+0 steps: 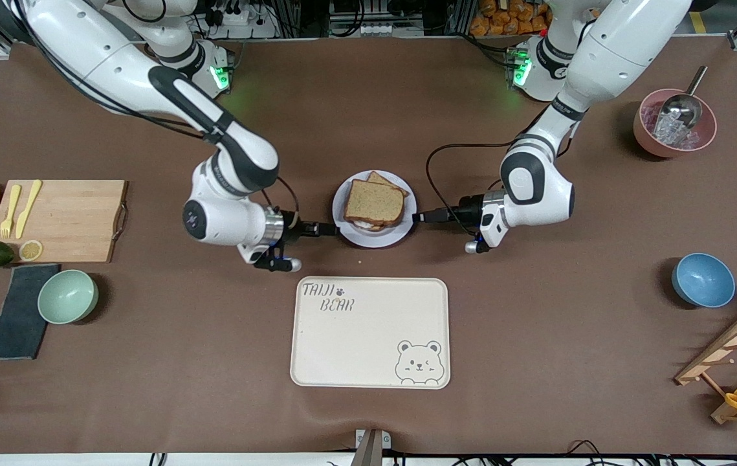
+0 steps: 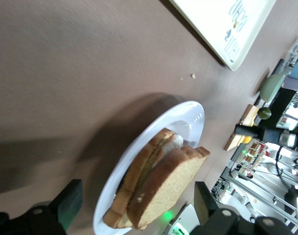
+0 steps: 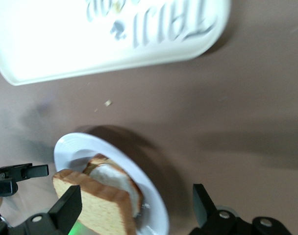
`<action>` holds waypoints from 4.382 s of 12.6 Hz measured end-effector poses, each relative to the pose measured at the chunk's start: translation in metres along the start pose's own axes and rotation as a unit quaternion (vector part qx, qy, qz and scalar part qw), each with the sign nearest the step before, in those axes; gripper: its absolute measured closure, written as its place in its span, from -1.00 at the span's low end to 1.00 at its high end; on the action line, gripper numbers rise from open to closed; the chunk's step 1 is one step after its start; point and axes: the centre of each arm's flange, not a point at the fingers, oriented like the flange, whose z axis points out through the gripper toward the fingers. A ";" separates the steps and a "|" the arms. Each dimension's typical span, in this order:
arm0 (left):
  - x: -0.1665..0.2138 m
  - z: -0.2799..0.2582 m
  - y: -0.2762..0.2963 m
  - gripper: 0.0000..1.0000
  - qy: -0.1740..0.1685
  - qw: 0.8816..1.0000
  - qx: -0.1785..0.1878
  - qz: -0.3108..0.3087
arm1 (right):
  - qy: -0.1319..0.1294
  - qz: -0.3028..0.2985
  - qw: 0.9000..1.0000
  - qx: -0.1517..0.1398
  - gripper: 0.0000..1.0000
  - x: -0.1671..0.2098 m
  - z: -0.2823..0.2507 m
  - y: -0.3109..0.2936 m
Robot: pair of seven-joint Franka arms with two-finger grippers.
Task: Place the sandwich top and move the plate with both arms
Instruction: 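Release the bread with the right gripper while the left gripper grips the plate rim, then slide the plate with the left gripper onto the bear-printed tray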
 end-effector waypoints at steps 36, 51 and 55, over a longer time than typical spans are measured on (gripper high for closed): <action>-0.015 0.000 0.013 0.82 0.090 0.995 -0.026 0.028 | 0.139 -0.022 0.962 -0.235 -1.00 -0.110 -0.485 0.165; -0.029 -0.017 0.042 0.82 0.204 0.965 -0.164 -0.031 | 0.156 -0.040 0.955 -0.250 -1.00 -0.110 -0.512 0.130; 0.000 -0.032 0.059 0.82 0.223 0.955 -0.191 -0.029 | 0.156 -0.041 0.955 -0.250 -1.00 -0.110 -0.512 0.129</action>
